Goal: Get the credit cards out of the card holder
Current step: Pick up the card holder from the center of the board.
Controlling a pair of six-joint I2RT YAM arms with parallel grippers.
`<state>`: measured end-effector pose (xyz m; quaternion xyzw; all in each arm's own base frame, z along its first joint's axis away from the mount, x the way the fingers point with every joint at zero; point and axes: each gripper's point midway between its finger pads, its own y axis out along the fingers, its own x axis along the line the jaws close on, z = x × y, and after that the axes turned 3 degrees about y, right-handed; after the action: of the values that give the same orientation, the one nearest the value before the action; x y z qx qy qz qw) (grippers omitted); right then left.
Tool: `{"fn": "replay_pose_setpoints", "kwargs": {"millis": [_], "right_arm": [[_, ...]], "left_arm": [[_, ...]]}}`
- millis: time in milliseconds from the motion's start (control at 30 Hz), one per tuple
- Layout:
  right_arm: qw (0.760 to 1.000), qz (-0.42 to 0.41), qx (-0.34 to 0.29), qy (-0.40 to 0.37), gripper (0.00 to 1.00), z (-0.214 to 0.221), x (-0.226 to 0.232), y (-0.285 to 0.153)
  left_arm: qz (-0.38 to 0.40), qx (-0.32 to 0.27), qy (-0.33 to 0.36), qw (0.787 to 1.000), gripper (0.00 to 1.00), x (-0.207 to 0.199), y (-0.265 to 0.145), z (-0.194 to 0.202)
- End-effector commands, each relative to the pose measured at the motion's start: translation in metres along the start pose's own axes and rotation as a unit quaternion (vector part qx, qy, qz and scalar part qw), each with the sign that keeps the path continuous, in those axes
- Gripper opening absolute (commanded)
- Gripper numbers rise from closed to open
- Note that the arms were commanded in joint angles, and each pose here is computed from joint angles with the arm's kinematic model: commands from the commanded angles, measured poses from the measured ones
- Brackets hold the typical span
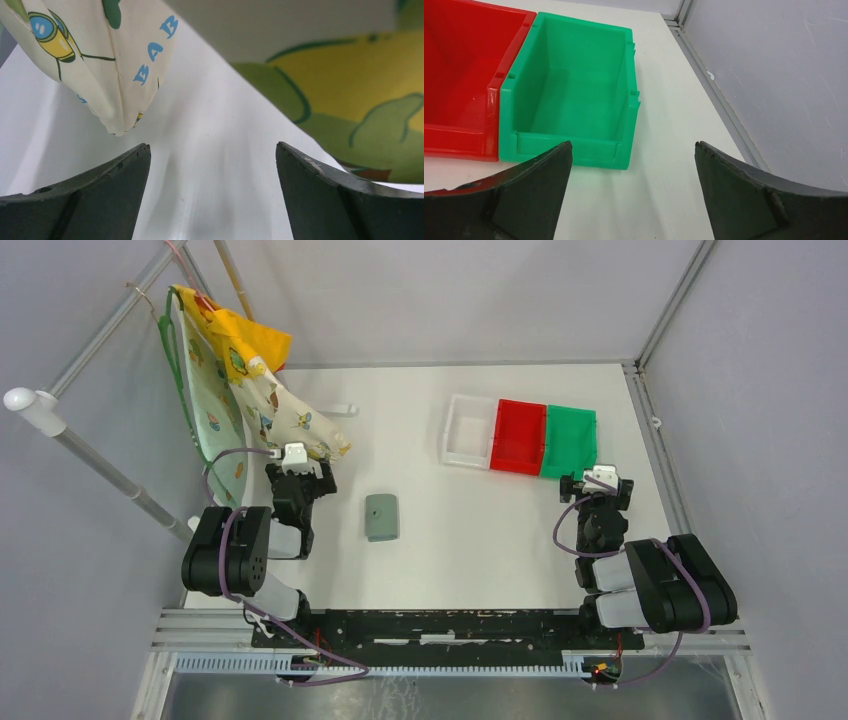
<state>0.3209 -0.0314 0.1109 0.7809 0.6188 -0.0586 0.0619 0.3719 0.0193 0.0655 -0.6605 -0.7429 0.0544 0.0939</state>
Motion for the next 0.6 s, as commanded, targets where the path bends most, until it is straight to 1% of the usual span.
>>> {"fn": "replay_pose_setpoints", "kwargs": {"millis": [0,100,133,233,300,333,367,400,433,500,533,567], "right_arm": [[0.999,-0.013,0.031,-0.016,0.98,0.027,-0.004,-0.027],[0.999,-0.011,0.031,-0.017,0.98,0.027,-0.004,-0.027],[0.999,-0.007,0.033,-0.013,0.98,0.028,-0.005,-0.027],[0.999,0.003,0.033,-0.011,0.98,0.027,-0.009,-0.027],[0.998,0.052,0.032,0.01,0.98,0.026,-0.025,-0.03],[0.998,0.048,0.038,0.014,0.98,0.029,-0.023,-0.031],[0.999,0.034,0.019,0.008,0.98,0.02,-0.02,-0.032],[0.999,0.034,0.019,-0.001,0.98,0.018,-0.019,-0.032],[0.998,0.045,0.04,0.004,0.98,0.022,-0.02,-0.029],[0.99,0.089,0.106,0.015,0.98,0.027,-0.027,-0.015],[0.988,0.091,0.123,0.014,0.98,0.02,-0.025,-0.006],[0.985,0.073,0.154,0.002,0.98,0.024,-0.018,-0.002]], "left_arm": [[-0.008,-0.034,-0.013,0.999,1.0,0.003,0.005,-0.02],[0.005,-0.037,-0.016,0.999,1.0,-0.002,0.004,-0.021],[-0.005,-0.038,-0.021,0.999,1.0,0.008,0.005,-0.021],[-0.003,-0.042,-0.022,0.999,1.0,0.009,0.006,-0.026],[0.001,-0.025,-0.026,0.999,1.0,0.01,0.009,-0.027],[0.004,-0.014,-0.027,1.0,1.0,0.012,0.013,-0.032],[0.011,0.006,-0.025,1.0,1.0,0.012,0.016,-0.033],[0.019,0.017,-0.023,0.999,1.0,0.011,0.02,-0.038],[0.036,0.027,-0.018,0.999,1.0,0.008,0.023,-0.042],[0.064,0.045,0.007,0.997,1.0,0.001,0.027,-0.05],[0.071,0.052,0.014,0.996,1.0,0.0,0.027,-0.052],[0.083,0.06,0.02,0.995,1.0,-0.003,0.027,-0.054]]}}
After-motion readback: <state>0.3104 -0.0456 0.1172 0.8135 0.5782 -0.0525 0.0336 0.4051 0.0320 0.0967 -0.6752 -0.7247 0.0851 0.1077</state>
